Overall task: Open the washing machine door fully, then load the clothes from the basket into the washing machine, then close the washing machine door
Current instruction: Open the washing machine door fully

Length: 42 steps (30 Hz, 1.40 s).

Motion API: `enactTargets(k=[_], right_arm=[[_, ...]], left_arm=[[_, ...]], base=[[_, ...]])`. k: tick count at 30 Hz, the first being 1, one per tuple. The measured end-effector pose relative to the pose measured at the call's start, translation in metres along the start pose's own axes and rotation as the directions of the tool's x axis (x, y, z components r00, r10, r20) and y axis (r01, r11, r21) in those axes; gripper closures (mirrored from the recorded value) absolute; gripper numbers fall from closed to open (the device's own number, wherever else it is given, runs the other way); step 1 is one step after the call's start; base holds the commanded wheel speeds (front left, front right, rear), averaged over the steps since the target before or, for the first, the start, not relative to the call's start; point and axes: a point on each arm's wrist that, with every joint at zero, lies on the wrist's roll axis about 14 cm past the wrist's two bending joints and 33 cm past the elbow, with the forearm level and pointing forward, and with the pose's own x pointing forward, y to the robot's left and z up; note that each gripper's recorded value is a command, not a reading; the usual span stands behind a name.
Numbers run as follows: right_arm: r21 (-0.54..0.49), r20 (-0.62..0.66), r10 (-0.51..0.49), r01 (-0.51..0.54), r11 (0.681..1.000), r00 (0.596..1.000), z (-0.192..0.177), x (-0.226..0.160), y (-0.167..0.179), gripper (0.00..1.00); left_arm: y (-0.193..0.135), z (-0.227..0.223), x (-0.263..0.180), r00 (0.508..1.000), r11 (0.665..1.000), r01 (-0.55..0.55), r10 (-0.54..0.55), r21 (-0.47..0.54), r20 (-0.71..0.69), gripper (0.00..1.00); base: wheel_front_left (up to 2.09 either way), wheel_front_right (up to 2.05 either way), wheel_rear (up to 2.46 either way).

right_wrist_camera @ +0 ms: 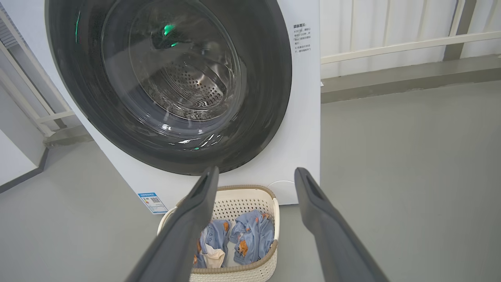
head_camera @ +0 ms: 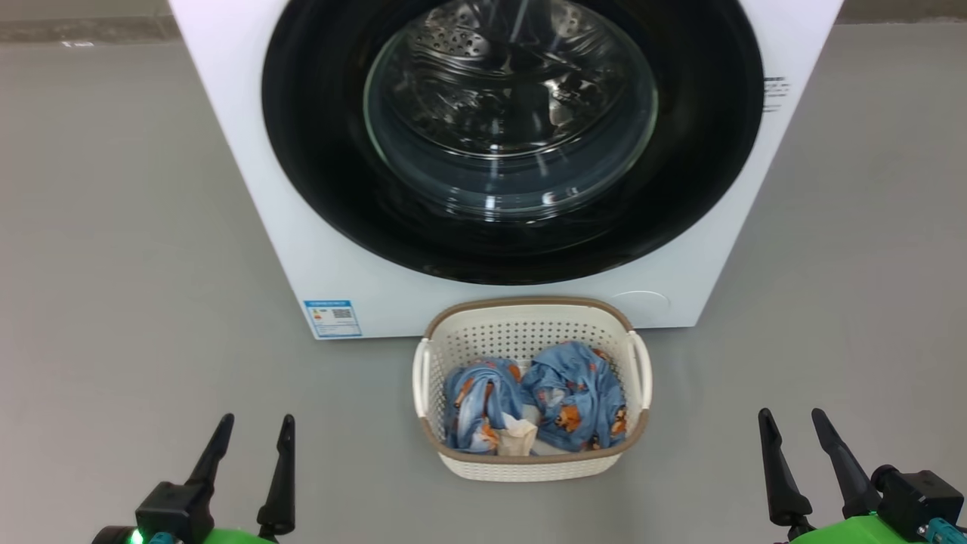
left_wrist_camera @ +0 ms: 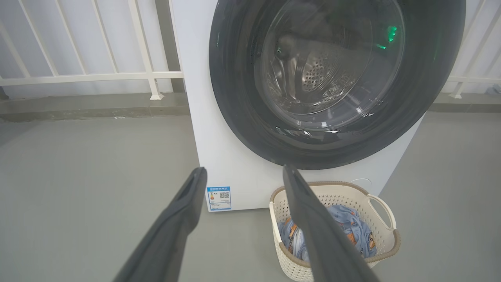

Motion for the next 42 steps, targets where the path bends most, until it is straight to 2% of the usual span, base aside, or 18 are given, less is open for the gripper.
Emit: enactTargets(k=[21,26,42], right_arm=[[-0.003,-0.023,-0.026,0.026,1.000,0.999,-0.008,0.001,-0.008,0.00],[-0.005,-0.024,-0.034,0.034,0.999,0.999,-0.008,0.002,-0.011,0.00],[-0.003,-0.019,-0.031,0.031,1.000,0.999,-0.006,0.002,-0.010,0.00]], left_arm=[[-0.004,-0.005,0.013,1.000,1.000,0.018,-0.018,-0.006,-0.013,0.00],[-0.003,-0.004,0.016,1.000,0.999,0.009,-0.009,-0.040,-0.005,0.00],[-0.010,-0.002,0.016,1.000,0.998,0.025,-0.025,-0.057,0.004,0.00]], base=[[1.21,1.21,-2.43],[1.01,1.01,-2.03],[0.30,0.30,-0.60]])
